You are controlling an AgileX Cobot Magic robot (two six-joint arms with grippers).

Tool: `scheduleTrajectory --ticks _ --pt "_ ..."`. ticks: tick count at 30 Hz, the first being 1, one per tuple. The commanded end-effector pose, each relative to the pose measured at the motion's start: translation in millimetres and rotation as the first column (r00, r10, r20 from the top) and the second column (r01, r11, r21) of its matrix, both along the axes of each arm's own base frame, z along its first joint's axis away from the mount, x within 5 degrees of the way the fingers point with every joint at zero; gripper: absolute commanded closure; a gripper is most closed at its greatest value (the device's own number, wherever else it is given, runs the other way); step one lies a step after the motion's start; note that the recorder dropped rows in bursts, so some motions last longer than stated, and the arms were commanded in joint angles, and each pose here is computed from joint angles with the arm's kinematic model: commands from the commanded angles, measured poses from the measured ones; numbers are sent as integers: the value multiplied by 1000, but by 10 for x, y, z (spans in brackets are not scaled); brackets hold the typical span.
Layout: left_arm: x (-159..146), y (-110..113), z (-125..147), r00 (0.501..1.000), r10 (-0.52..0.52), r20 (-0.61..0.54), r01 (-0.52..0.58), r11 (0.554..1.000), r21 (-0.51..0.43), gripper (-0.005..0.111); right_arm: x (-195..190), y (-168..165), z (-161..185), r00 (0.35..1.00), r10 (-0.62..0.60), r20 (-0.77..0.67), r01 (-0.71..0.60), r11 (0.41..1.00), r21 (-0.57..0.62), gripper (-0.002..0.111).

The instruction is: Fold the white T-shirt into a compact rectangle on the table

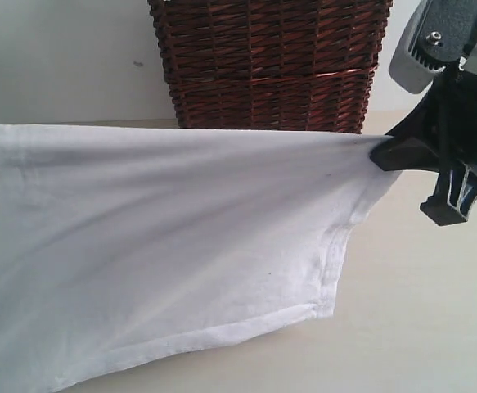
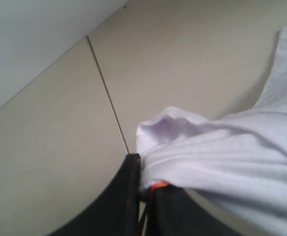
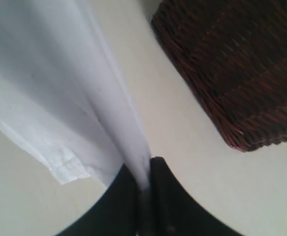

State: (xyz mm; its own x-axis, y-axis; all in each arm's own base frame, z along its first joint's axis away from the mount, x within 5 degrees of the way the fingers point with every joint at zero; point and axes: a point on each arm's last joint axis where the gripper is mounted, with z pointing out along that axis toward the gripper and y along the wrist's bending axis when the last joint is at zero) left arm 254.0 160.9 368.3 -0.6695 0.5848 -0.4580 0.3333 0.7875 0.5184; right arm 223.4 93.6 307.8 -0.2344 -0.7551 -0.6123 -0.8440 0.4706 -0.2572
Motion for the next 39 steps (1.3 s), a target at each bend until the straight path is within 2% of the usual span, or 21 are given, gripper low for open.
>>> scheduleTrajectory --ticks 1,6,8,11,18,23,27,30,33,39 --pt "-45 186 304 967 121 224 -141 987 79 107 -6 56 74 997 74 36 -77 994 75 108" --pt "8 242 202 983 80 166 -101 987 123 107 26 157 -19 994 113 0 -113 991 67 108" --pt "47 301 127 987 81 135 -101 985 143 107 22 334 -115 984 174 -27 -172 983 58 108" --pt "67 362 71 990 87 113 -105 981 164 107 52 506 -207 980 196 -25 -195 979 56 108" --pt "-229 775 39 969 226 105 -242 951 192 107 209 893 -349 967 251 -40 -248 966 65 108" --pt "-430 956 178 946 298 128 -319 926 202 107 294 950 -279 967 254 -18 -252 965 78 108" --pt "-436 992 160 945 302 128 -322 926 195 107 294 950 -279 967 252 -20 -250 965 80 108" --pt "-406 985 244 940 289 181 -321 929 185 107 306 951 -272 970 243 -8 -241 967 83 108" --pt "-502 1065 411 915 328 235 -374 909 187 107 315 962 -258 974 226 -3 -224 969 107 108" --pt "-652 1172 468 888 375 264 -426 888 171 107 321 963 -254 976 220 2 -219 969 112 108"
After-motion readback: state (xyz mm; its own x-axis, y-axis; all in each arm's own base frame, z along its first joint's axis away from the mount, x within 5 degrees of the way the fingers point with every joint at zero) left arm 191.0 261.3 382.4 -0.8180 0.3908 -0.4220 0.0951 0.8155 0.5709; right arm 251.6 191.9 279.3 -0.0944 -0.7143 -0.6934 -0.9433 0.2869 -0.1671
